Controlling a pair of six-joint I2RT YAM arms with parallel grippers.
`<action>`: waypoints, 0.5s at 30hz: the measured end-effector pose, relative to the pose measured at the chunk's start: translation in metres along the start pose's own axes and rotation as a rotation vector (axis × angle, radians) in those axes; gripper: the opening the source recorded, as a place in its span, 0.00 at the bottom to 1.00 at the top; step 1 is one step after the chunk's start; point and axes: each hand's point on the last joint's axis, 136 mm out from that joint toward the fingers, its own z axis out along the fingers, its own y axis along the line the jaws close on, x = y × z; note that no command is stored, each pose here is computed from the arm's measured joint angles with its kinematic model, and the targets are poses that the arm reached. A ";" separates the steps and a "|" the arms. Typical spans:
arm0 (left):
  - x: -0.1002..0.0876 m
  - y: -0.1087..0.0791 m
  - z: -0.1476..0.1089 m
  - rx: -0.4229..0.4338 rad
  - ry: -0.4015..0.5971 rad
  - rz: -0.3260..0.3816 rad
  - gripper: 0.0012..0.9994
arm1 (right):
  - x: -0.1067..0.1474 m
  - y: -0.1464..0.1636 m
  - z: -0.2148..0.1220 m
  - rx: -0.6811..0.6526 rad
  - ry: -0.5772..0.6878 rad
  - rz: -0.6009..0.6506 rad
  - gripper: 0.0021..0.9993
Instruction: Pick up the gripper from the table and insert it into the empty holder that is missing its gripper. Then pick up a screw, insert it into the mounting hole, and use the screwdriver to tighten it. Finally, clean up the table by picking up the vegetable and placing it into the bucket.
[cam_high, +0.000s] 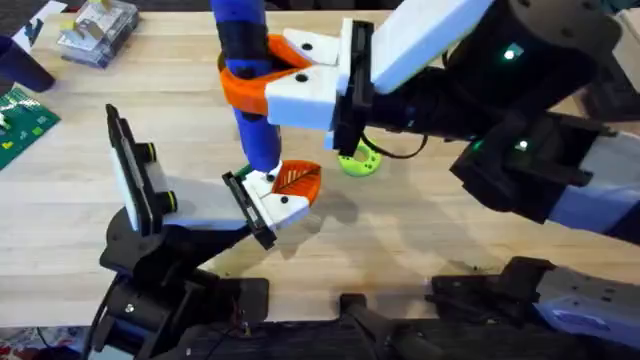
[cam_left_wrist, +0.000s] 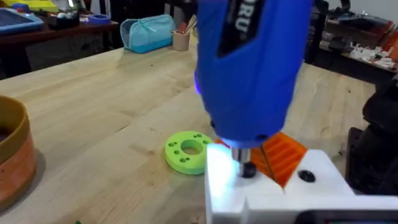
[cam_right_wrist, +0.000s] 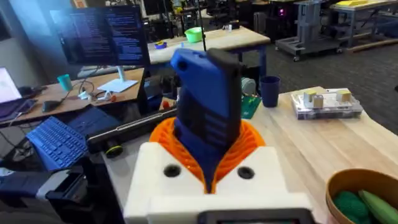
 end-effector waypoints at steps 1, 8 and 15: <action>0.000 0.000 0.000 0.000 0.000 0.000 0.01 | 0.000 0.000 0.000 0.000 0.000 0.000 0.02; 0.000 0.000 0.000 0.000 0.000 0.000 0.01 | 0.000 0.000 0.000 0.000 -0.001 0.002 0.02; 0.000 0.000 0.000 0.000 0.000 0.000 0.01 | -0.011 0.003 0.000 -0.009 -0.042 -0.021 0.02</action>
